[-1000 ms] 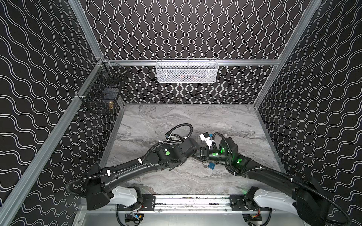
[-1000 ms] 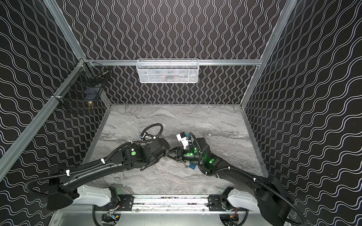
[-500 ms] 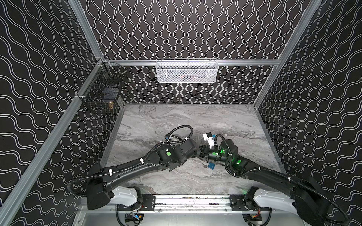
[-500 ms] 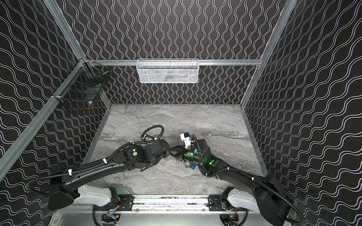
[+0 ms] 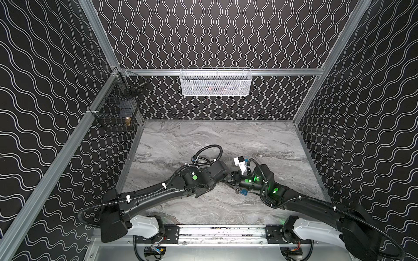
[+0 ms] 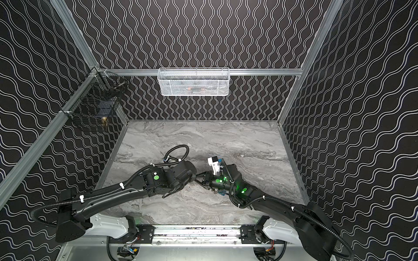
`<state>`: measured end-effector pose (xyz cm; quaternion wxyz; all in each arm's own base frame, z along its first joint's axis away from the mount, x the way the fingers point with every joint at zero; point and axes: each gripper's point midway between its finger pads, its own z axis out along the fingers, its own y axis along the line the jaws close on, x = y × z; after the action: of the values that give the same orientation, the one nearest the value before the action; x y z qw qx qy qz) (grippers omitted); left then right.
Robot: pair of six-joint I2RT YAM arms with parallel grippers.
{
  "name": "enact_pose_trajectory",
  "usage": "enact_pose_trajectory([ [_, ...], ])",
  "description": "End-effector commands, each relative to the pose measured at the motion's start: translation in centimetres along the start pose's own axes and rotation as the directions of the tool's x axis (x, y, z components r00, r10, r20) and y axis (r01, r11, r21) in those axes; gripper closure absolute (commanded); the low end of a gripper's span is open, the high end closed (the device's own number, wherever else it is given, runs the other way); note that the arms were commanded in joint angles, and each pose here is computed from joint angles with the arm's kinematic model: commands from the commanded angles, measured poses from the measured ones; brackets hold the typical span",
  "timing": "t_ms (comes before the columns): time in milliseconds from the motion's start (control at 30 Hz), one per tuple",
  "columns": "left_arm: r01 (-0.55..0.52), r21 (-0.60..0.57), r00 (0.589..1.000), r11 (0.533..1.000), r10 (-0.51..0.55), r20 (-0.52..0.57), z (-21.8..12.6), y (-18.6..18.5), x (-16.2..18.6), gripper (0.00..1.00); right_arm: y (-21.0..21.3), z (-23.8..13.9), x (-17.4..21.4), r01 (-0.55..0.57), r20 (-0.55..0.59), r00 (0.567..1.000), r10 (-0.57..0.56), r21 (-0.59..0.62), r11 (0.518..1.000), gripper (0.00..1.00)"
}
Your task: Unlock with the key
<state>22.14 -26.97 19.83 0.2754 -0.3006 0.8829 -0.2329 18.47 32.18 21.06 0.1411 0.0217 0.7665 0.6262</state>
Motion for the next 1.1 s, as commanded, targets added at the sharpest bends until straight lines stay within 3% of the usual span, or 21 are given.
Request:
enact_pose_trajectory([
  [0,0.026,0.019,1.0,0.999,-0.026,-0.012,0.2,-0.6,0.3,1.0,1.3,0.2,-0.4,0.032,0.019,0.999,-0.032,-0.043,0.999,0.82],
  [333,0.019,0.016,1.0,1.0,-0.019,-0.016,0.3,-0.8,0.4,1.0,0.4,0.3,-0.7,0.034,0.041,0.999,-0.034,-0.013,0.999,0.85],
  [933,0.028,0.017,0.999,0.999,-0.028,-0.016,0.1,-0.6,0.2,1.0,-0.1,-0.1,-1.4,0.033,0.095,0.995,-0.037,0.04,0.999,0.79],
  [1067,0.033,0.026,0.999,0.999,-0.032,-0.02,0.3,-0.7,0.3,1.0,-0.1,0.1,-1.6,0.023,0.099,0.995,-0.025,0.029,0.999,0.83],
])
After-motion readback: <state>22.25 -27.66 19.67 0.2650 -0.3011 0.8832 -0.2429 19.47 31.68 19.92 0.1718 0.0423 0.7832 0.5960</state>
